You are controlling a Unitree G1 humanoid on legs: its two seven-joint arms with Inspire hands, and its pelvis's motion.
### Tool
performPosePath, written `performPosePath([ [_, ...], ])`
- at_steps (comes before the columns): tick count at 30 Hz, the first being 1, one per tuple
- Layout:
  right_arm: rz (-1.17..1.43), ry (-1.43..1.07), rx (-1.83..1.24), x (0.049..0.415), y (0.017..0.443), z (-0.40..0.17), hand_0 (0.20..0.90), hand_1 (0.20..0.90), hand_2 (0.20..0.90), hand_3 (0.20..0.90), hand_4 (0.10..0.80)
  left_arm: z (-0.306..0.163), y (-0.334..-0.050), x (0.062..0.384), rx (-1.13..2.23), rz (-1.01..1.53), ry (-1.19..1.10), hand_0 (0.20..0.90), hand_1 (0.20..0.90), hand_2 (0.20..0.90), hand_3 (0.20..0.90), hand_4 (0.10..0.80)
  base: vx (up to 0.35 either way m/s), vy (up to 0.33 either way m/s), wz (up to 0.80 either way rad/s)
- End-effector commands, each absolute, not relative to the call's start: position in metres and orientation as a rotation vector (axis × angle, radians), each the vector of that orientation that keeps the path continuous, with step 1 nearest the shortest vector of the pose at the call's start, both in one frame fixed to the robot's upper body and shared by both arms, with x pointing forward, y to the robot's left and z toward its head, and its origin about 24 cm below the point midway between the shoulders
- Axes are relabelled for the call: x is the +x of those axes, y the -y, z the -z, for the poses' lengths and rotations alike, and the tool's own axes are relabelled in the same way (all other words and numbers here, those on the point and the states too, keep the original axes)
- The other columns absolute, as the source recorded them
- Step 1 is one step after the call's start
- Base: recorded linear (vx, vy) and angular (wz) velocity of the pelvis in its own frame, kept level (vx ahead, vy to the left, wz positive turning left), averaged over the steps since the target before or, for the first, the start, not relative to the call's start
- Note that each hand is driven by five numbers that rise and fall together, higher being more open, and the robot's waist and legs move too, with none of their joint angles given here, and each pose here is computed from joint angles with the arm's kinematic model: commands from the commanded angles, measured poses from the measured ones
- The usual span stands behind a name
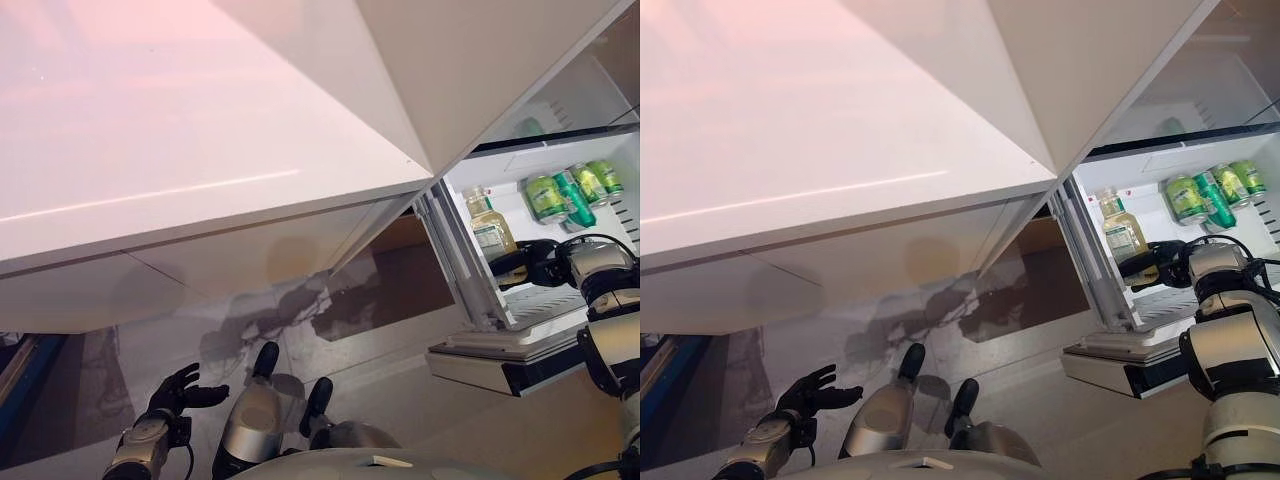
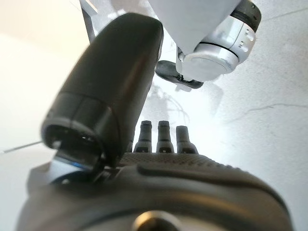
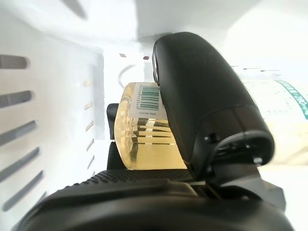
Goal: Put drinks into fridge and close the fridge
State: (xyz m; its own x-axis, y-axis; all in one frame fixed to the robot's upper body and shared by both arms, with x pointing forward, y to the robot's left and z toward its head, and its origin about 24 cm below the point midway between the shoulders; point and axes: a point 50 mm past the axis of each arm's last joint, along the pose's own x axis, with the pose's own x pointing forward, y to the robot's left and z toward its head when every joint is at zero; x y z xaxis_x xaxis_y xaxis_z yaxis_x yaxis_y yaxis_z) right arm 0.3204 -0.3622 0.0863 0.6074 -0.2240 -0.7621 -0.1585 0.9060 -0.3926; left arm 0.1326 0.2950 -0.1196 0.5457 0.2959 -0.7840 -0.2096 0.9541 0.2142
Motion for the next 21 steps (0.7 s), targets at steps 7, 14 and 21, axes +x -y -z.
performPosePath([
  [7, 0.104, -0.919, -0.556, 0.33, 0.38, -0.152, 0.3, 0.3, 0.3, 0.2, 0.1, 0.102, -0.306, 0.141, 0.142, -0.284, -0.95, 0.9, 0.9, 0.9, 0.9, 0.8, 0.051, 0.009, 0.06],
  [14, 0.097, -0.999, -0.551, 0.322, 0.386, -0.157, 0.3, 0.3, 0.3, 0.2, 0.1, 0.092, -0.315, 0.156, 0.126, -0.283, -0.942, 0.9, 0.9, 0.9, 0.9, 0.8, 0.001, 0.005, 0.0],
  [21, 0.122, -1.032, -0.544, 0.32, 0.387, -0.154, 0.309, 0.309, 0.309, 0.211, 0.111, 0.09, -0.317, 0.162, 0.119, -0.271, -0.93, 0.9, 0.9, 0.9, 0.9, 0.8, 0.0, 0.0, 0.0],
])
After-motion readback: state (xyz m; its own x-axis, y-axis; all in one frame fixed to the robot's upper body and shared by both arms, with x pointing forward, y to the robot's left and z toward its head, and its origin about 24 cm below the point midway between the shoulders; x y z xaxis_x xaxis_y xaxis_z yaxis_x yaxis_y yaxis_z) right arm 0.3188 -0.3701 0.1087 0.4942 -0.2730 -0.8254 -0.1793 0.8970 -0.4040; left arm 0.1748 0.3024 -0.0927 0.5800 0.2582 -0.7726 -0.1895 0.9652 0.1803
